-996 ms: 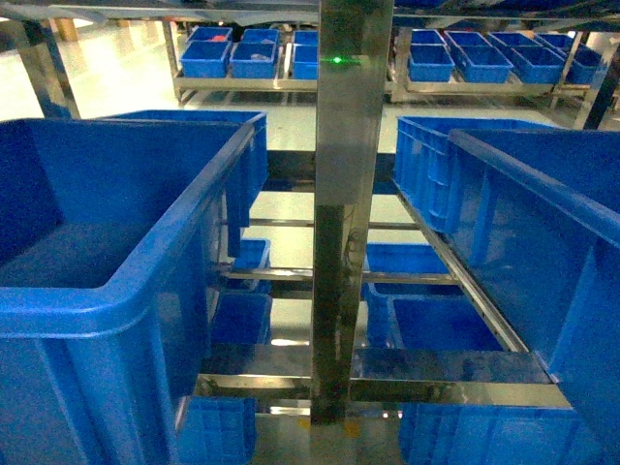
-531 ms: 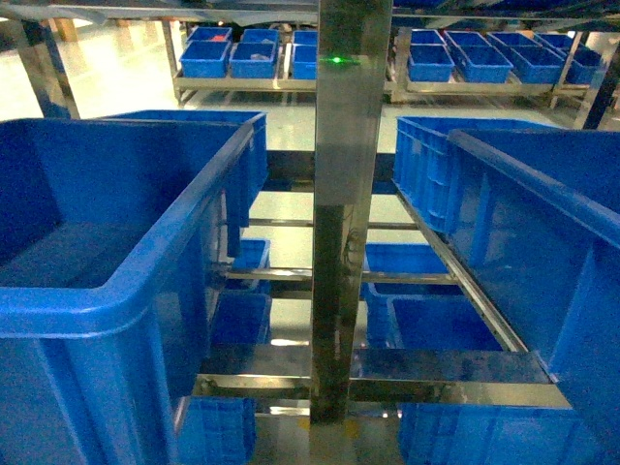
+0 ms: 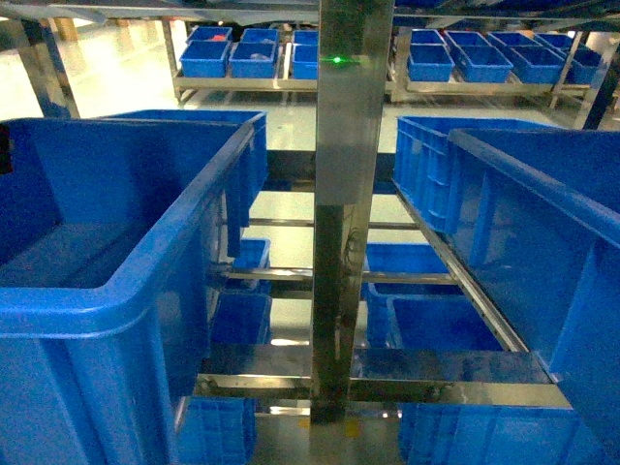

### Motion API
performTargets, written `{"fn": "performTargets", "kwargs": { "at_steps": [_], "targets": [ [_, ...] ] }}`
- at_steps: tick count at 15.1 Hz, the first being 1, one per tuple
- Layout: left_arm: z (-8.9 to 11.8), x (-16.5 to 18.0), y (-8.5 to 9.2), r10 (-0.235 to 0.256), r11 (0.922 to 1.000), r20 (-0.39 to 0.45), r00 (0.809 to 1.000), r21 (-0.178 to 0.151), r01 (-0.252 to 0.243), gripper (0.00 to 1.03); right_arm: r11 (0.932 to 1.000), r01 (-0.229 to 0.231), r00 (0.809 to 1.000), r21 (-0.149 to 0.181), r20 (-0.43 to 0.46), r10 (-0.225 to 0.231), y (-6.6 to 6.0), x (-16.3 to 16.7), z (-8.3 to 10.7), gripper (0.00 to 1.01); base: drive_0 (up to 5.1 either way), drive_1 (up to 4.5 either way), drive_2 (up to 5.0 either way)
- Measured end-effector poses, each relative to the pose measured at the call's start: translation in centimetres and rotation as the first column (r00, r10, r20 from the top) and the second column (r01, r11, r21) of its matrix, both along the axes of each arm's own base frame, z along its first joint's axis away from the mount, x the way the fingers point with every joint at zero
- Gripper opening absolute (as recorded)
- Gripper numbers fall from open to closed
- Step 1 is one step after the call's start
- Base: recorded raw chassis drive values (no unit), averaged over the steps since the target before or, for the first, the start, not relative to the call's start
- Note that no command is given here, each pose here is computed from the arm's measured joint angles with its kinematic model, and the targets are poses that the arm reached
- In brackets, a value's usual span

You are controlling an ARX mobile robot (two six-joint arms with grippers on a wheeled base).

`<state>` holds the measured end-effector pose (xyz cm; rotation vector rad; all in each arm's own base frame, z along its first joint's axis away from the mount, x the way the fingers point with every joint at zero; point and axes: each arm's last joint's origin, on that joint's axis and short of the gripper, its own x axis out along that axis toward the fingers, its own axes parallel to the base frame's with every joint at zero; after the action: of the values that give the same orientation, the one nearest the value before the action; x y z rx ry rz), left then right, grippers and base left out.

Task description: Sort and place red and yellow blocks in left bins

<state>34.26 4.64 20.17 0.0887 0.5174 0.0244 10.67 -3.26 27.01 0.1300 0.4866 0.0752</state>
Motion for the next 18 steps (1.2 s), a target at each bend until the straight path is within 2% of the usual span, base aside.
{"fn": "performTargets", "kwargs": {
  "at_steps": [3,7,8,9,11,14,15,18],
  "targets": [
    [-0.4,3.5,0.8,-0.005,0.9972,0.027,1.000,0.075,0.003,0.26,1.0000,0.000,1.000,0.000,0.000,0.000,0.0,0.0,0.0,0.98,0.0,0.00,0.0],
    [-3.6,5.5,1.5,-0.005,0.9959,-0.090,0.996,0.090,0.013,0.26,1.0000,0.000,1.000,0.000,0.000,0.000,0.0,0.0,0.0,0.98,0.0,0.00,0.0],
    [-4.6,5.9,1.9,0.006,0.9944,-0.093,0.996,0.106,0.004,0.26,1.0000,0.000,1.000,0.000,0.000,0.000,0.0,0.0,0.0,0.98,0.0,0.00,0.0],
    [-5.0,6.2,2.0,0.013,0.9946,-0.080,0.997,0.103,-0.005,0.29,1.0000,0.000,1.000,0.000,0.000,0.000,0.0,0.0,0.0,0.98,0.0,0.00,0.0],
    [-4.4,6.4,2.0,-0.001,0.9954,-0.030,1.000,0.095,0.004,0.51,1.0000,0.000,1.000,0.000,0.000,0.000,0.0,0.0,0.0,0.98,0.0,0.00,0.0],
    [-0.6,5.9,1.2,-0.049,0.9949,0.070,0.996,0.091,0.042,0.93,1.0000,0.000,1.000,0.000,0.000,0.000,0.0,0.0,0.0,0.98,0.0,0.00,0.0],
    [0.2,5.3,0.8,-0.065,0.9945,0.080,0.995,0.087,0.058,1.00,1.0000,0.000,1.000,0.000,0.000,0.000,0.0,0.0,0.0,0.98,0.0,0.00,0.0],
    [2.3,2.0,0.1,-0.103,0.9923,0.067,0.992,0.076,0.098,0.98,1.0000,0.000,1.000,0.000,0.000,0.000,0.0,0.0,0.0,0.98,0.0,0.00,0.0]
  ]
}}
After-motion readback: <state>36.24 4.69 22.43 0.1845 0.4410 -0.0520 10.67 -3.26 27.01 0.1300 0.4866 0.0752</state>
